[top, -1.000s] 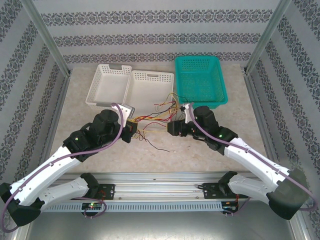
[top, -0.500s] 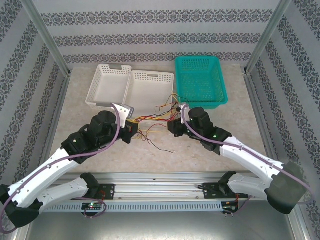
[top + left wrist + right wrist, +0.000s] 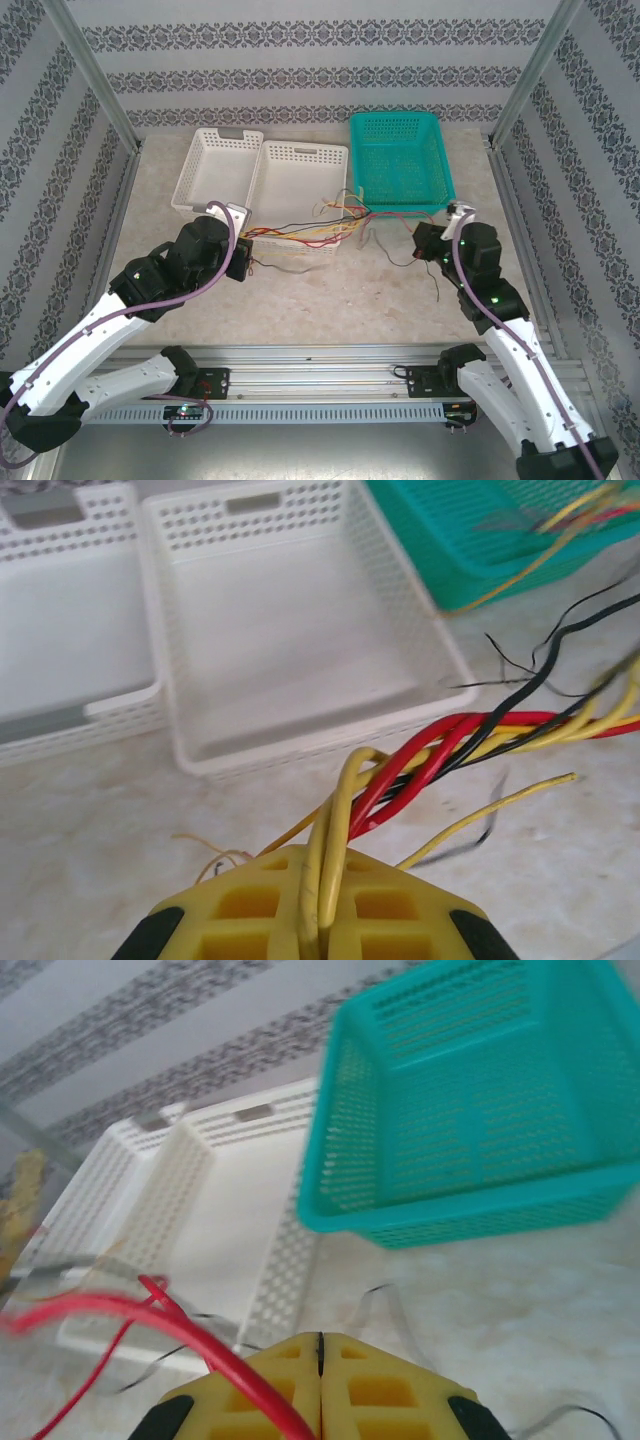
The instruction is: Untangle the cables
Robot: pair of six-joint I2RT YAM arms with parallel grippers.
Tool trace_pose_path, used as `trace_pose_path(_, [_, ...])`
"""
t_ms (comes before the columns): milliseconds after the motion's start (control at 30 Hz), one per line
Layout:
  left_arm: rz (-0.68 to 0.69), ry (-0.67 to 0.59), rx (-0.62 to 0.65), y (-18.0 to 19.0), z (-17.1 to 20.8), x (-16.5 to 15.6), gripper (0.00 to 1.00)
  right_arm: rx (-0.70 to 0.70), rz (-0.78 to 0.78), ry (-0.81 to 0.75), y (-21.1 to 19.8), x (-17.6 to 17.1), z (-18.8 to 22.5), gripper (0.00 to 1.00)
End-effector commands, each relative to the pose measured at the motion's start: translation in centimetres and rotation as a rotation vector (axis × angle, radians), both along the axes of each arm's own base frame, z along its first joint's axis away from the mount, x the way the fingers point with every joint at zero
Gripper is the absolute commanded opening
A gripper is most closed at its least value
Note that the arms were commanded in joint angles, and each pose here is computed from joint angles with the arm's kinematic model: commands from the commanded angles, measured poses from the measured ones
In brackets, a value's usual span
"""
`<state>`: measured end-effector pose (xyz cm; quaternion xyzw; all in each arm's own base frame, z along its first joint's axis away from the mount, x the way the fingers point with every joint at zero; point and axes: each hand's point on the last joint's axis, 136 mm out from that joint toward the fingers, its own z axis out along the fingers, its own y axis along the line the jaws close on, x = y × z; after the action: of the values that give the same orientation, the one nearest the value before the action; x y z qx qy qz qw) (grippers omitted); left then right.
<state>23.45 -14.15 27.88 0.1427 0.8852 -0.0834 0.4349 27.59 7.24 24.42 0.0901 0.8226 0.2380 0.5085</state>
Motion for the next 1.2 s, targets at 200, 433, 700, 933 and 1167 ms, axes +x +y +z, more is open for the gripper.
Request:
trace_pose_path(200, [0.173, 0.028, 0.184, 6.8, -0.4, -0.6, 0.0, 0.136, -0.278, 0.033, -7.2, -2.2, 0.3, 0.0])
trace_pose_path(433, [0.248, 0.03, 0.224, 9.0, -0.5, -1.0, 0.0, 0.217, -0.475, 0.014, -10.8, -3.2, 0.6, 0.0])
trace_pose_path(700, [0.259, 0.016, 0.186, 9.1, -0.4, -1.1, 0.0, 0.372, -0.424, 0.037, -10.5, -1.8, 0.0, 0.0])
trace_pose_path(933, [0.139, 0.04, 0.035, 5.4, -0.9, -0.7, 0.0, 0.272, -0.293, -0.016, -8.3, -0.5, 4.5, 0.0])
trace_pose_path(1167, [0.015, 0.024, -0.121, 2.0, -0.5, -0.8, 0.0, 0.151, -0.26, 0.008, -6.8, 4.1, 4.9, 0.0])
